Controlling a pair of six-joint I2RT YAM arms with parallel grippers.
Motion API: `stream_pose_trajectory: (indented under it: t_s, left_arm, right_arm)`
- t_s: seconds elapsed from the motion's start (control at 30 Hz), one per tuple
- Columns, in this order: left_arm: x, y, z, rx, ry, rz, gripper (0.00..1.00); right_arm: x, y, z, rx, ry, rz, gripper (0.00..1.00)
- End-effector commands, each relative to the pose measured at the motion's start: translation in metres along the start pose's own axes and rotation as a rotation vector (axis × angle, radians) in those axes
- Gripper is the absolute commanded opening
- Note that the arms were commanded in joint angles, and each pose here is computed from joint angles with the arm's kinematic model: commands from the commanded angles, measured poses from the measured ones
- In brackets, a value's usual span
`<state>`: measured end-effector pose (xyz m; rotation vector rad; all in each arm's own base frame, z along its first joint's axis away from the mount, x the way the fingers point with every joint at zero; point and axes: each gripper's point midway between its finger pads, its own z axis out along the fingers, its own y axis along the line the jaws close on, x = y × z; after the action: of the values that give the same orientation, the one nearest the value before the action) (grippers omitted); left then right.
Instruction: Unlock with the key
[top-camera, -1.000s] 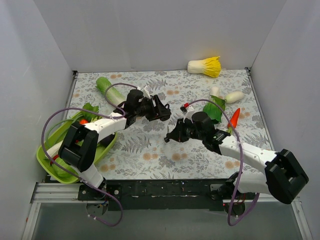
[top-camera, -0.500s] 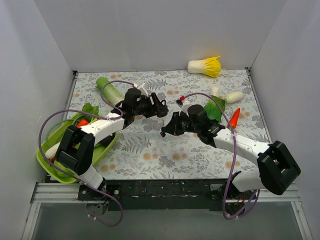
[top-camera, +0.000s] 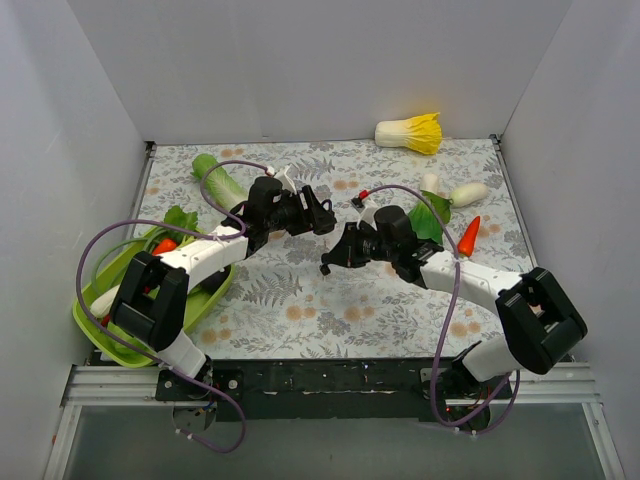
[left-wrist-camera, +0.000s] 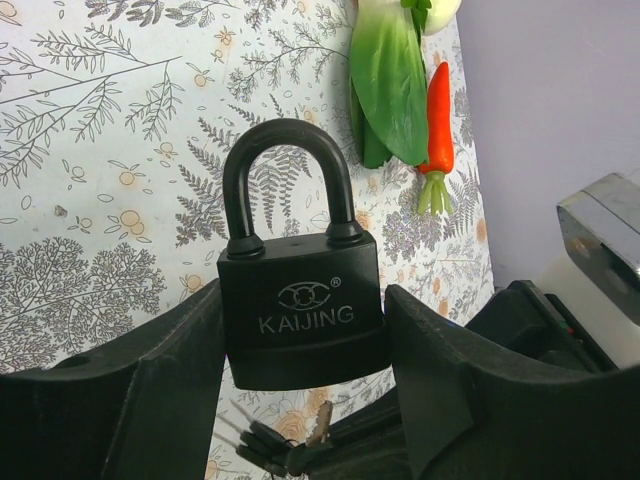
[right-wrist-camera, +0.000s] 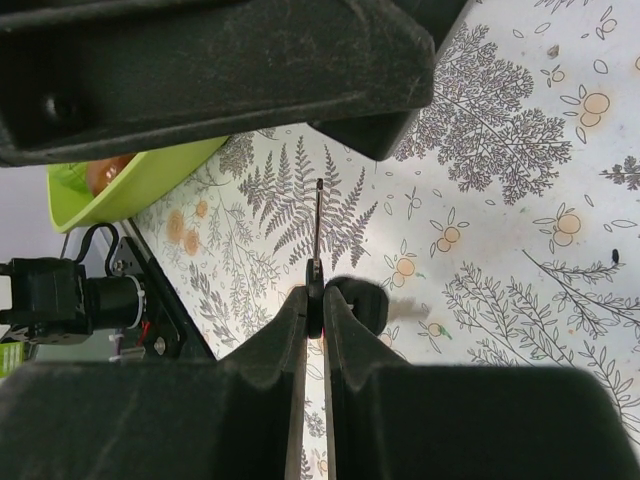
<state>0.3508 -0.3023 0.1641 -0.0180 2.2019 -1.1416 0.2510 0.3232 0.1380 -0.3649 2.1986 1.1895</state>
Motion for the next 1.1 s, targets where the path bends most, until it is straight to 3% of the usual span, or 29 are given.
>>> stream_pose_trajectory:
  t_s: [0.0, 1.07]
  left_arm:
    - [-0.024, -0.040, -0.016, 0.114, -0.077, 0.062, 0.00]
    - [-0.015, -0.051, -0.014, 0.128, -0.065, 0.127, 0.00]
  right_arm:
    - [-0.033, 0.023, 0.002, -0.078, -0.072, -0.036, 0.01]
    - [-0.049, -0.006, 0.006, -0.020, -0.089, -0.008, 0.01]
